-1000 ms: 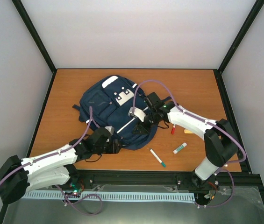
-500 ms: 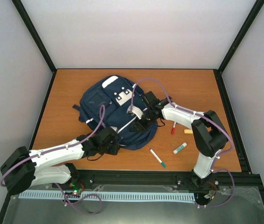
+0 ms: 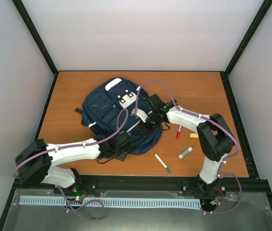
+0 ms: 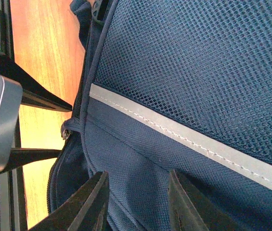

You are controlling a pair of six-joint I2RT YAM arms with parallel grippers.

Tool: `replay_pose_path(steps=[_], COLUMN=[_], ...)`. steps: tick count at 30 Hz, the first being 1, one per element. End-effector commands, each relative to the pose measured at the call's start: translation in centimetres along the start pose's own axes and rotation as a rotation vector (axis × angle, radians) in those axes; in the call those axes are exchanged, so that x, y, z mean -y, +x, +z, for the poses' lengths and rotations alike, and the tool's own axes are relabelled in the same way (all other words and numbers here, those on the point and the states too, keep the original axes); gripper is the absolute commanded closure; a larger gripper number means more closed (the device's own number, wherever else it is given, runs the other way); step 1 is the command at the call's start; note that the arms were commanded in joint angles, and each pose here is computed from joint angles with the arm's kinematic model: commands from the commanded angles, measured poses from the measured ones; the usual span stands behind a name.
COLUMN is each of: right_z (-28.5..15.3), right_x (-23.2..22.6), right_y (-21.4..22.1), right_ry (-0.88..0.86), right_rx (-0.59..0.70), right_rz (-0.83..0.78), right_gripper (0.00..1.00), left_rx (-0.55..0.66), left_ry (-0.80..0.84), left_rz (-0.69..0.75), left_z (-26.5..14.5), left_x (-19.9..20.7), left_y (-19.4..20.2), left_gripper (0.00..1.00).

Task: Pack the student bag
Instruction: Zip the student bag at the center of the board.

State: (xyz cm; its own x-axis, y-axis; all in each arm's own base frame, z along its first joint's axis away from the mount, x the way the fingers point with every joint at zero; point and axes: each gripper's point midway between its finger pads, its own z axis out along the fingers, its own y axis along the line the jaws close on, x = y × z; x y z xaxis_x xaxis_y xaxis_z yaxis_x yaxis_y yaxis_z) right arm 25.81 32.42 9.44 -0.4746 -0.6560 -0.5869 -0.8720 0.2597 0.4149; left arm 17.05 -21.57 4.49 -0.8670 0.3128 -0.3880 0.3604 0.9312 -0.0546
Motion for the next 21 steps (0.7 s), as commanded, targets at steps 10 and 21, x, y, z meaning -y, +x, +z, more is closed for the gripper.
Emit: replay_pose_path(steps=[10, 21], right_z=[0.3, 0.3], right_x=[0.5, 0.7], right_y=[0.5, 0.6], right_ry=[-0.034, -0.039], right_rx=[0.011, 0.012], right_rz=[0.035, 0.051], right_gripper=[0.64, 0.64], left_rx=[-0.032, -0.019], left_ry=[-0.147, -0.152], left_rz=[0.127, 0.124], left_z=[-0.2, -0.4], left_x=[0.4, 0.1], left_y=[0.2, 0.2], left_gripper=[0.6, 0.72])
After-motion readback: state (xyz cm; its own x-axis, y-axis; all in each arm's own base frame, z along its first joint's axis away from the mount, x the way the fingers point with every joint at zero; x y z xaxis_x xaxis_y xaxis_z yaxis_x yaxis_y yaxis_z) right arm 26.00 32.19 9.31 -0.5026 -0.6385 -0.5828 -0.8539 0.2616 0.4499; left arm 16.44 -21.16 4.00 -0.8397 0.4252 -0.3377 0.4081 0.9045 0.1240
